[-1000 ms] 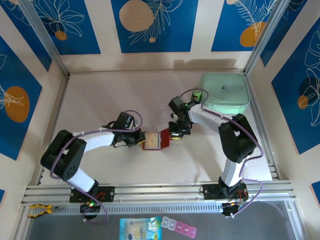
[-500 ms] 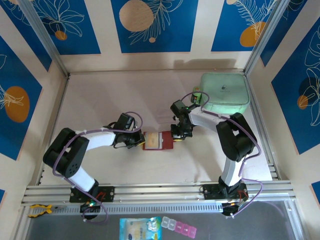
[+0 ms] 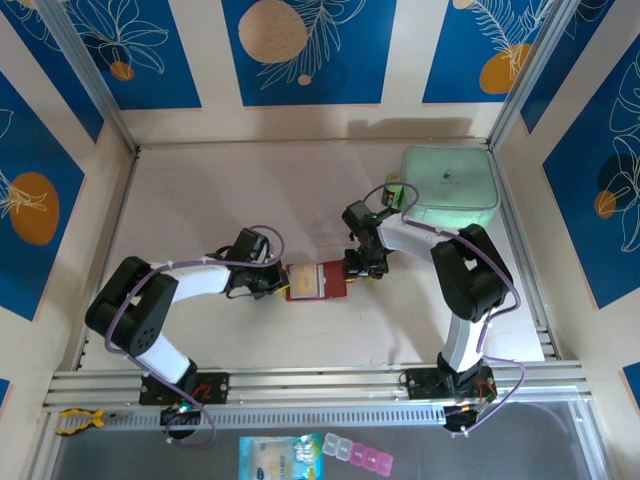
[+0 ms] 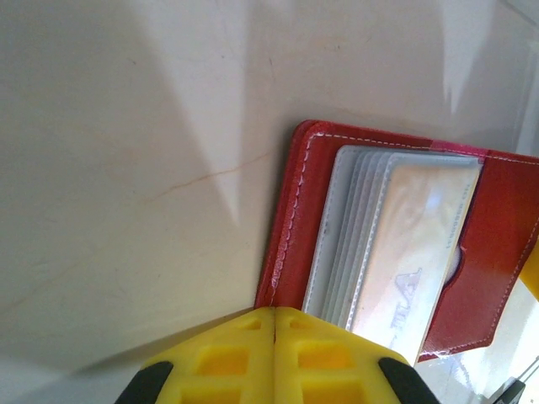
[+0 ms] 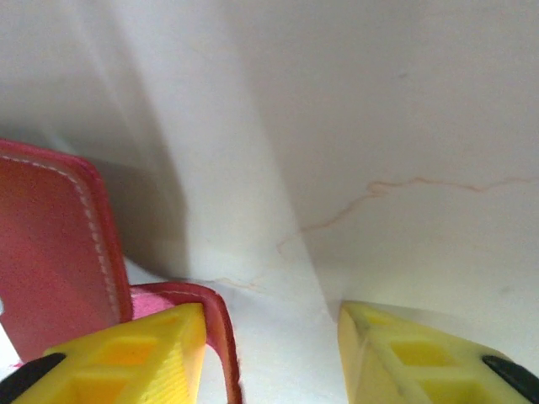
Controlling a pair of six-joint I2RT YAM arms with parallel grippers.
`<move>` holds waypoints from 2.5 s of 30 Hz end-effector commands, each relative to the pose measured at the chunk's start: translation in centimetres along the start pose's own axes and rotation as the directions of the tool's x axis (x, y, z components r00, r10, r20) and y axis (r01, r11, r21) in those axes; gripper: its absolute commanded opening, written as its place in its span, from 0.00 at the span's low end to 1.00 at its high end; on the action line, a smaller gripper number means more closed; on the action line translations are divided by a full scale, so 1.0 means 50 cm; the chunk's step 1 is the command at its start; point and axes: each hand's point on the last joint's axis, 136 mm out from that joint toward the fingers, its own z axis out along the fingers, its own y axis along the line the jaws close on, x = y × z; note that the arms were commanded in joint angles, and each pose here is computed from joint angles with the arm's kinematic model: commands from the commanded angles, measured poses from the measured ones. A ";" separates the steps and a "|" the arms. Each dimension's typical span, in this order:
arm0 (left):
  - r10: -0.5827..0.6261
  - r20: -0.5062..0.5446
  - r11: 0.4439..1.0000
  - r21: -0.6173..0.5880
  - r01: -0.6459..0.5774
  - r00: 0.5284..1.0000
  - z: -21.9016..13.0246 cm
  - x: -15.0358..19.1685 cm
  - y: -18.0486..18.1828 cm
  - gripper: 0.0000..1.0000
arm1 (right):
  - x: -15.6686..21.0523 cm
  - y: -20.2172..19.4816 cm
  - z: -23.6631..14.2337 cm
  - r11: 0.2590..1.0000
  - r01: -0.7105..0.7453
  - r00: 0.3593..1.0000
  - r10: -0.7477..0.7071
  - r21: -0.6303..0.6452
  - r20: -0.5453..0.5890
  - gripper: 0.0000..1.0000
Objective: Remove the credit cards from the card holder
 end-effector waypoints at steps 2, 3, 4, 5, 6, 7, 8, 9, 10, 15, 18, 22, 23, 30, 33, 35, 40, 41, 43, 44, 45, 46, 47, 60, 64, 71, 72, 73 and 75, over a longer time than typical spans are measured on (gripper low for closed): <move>-0.019 -0.011 0.999 -0.041 0.019 1.000 -0.006 0.017 0.020 0.03 | 0.017 -0.025 -0.049 1.000 -0.006 1.000 0.006 0.025 0.016 0.48; -0.016 -0.007 0.999 -0.041 0.016 1.000 -0.010 0.016 0.018 0.03 | 0.017 -0.026 -0.059 1.000 -0.003 1.000 0.003 0.027 0.022 0.48; -0.013 -0.001 0.999 -0.038 0.013 1.000 -0.014 0.015 0.015 0.03 | 0.017 -0.026 -0.069 1.000 -0.005 1.000 0.004 0.029 0.027 0.48; -0.009 0.004 0.999 -0.034 0.010 1.000 -0.018 0.012 0.010 0.03 | 0.017 -0.025 -0.078 1.000 -0.005 0.999 0.004 0.031 0.033 0.48; -0.007 0.007 1.000 -0.030 0.007 1.000 -0.021 0.011 0.006 0.03 | 0.016 -0.022 -0.090 1.000 -0.005 0.999 0.003 0.031 0.042 0.48; -0.005 0.012 1.000 -0.024 0.005 1.000 -0.026 0.009 0.001 0.03 | 0.015 -0.018 -0.102 1.000 -0.002 0.999 0.001 0.031 0.052 0.48; -0.002 0.015 1.000 -0.019 0.003 1.000 -0.029 0.008 -0.003 0.03 | 0.012 -0.013 -0.114 1.000 0.001 0.998 -0.003 0.029 0.063 0.48; 0.002 0.019 1.000 -0.013 -0.002 1.000 -0.032 0.007 -0.009 0.03 | 0.011 -0.006 -0.126 1.000 0.007 0.997 -0.008 0.025 0.073 0.48; 0.006 0.021 1.000 -0.010 -0.005 1.000 -0.036 0.005 -0.013 0.03 | 0.009 0.005 -0.139 1.000 0.016 0.997 -0.017 0.016 0.082 0.48; 0.029 0.011 1.000 0.011 -0.029 1.000 -0.038 0.002 -0.038 0.03 | 0.005 0.071 -0.186 0.996 0.084 0.989 -0.083 -0.006 0.119 0.48; 0.040 -0.010 0.999 0.021 -0.039 0.999 -0.027 0.007 -0.049 0.03 | 0.011 0.127 -0.187 0.990 0.128 0.986 -0.121 -0.054 0.114 0.48; 0.034 -0.035 0.999 0.015 -0.034 0.999 -0.007 0.015 -0.043 0.03 | 0.020 0.178 -0.154 0.984 0.167 0.984 -0.162 -0.066 0.079 0.49; 0.033 -0.036 0.999 0.011 -0.032 0.999 -0.005 0.017 -0.041 0.03 | 0.021 0.182 -0.144 0.984 0.167 0.984 -0.163 -0.062 0.067 0.49; 0.020 -0.053 0.999 -0.048 -0.023 0.998 0.000 0.032 -0.002 0.03 | 0.019 0.132 -0.080 0.988 0.133 0.991 -0.134 0.078 0.015 0.61; 0.010 -0.059 0.998 -0.059 -0.013 0.998 0.004 0.042 0.014 0.03 | 0.018 0.111 -0.061 0.988 0.122 0.993 -0.122 0.100 -0.003 0.67; 0.003 -0.065 0.998 -0.060 -0.007 0.998 0.007 0.045 0.018 0.03 | 0.017 0.101 -0.052 0.988 0.116 0.993 -0.116 0.105 -0.007 0.71; 0.002 -0.065 0.998 -0.063 -0.006 0.998 0.008 0.045 0.019 0.03 | 0.013 0.079 -0.033 0.982 0.123 0.992 -0.120 0.142 -0.029 0.73; 0.003 -0.064 0.998 -0.064 -0.007 0.998 0.008 0.045 0.019 0.03 | 0.012 0.075 -0.029 0.981 0.127 0.992 -0.124 0.150 -0.033 0.74; 0.003 -0.064 0.998 -0.067 -0.007 0.998 0.008 0.044 0.019 0.03 | 0.009 0.070 -0.024 0.976 0.141 0.990 -0.137 0.163 -0.038 0.74; 0.002 -0.065 0.998 -0.067 -0.006 0.998 0.008 0.043 0.018 0.03 | 0.007 0.068 -0.022 0.975 0.146 0.989 -0.142 0.168 -0.038 0.75; 0.004 -0.066 0.998 -0.068 -0.009 0.998 0.008 0.044 0.018 0.03 | 0.005 0.066 -0.019 0.974 0.150 0.989 -0.145 0.171 -0.040 0.75; 0.004 -0.065 0.998 -0.068 -0.009 0.998 0.006 0.043 0.017 0.03 | 0.003 0.066 -0.016 0.974 0.151 0.988 -0.146 0.170 -0.042 0.75; 0.006 -0.064 0.998 -0.067 -0.010 0.998 0.005 0.042 0.016 0.03 | 0.002 0.065 -0.012 0.974 0.153 0.988 -0.147 0.168 -0.045 0.75; 0.015 -0.055 0.997 -0.071 -0.019 0.998 -0.002 0.037 0.009 0.03 | 0.010 0.044 0.042 0.973 0.164 0.984 -0.148 0.164 -0.102 0.75; 0.025 -0.041 0.997 -0.066 -0.027 0.999 -0.011 0.031 0.000 0.03 | 0.022 0.035 0.065 0.974 0.154 0.983 -0.134 0.167 -0.126 0.73; 0.052 0.009 0.998 -0.041 -0.052 0.999 -0.031 0.011 -0.026 0.03 | 0.031 0.023 0.081 0.970 0.149 0.982 -0.123 0.192 -0.144 0.70; 0.056 0.022 0.998 -0.039 -0.055 0.998 -0.036 0.005 -0.031 0.03 | 0.032 0.022 0.080 0.969 0.148 0.982 -0.121 0.196 -0.145 0.70; 0.063 0.030 0.997 -0.039 -0.062 0.998 -0.041 0.001 -0.036 0.03 | 0.031 0.021 0.078 0.969 0.147 0.983 -0.120 0.199 -0.142 0.70; 0.081 0.032 0.996 -0.031 -0.080 0.996 -0.045 -0.003 -0.047 0.04 | 0.031 0.024 0.071 0.969 0.148 0.983 -0.123 0.197 -0.134 0.68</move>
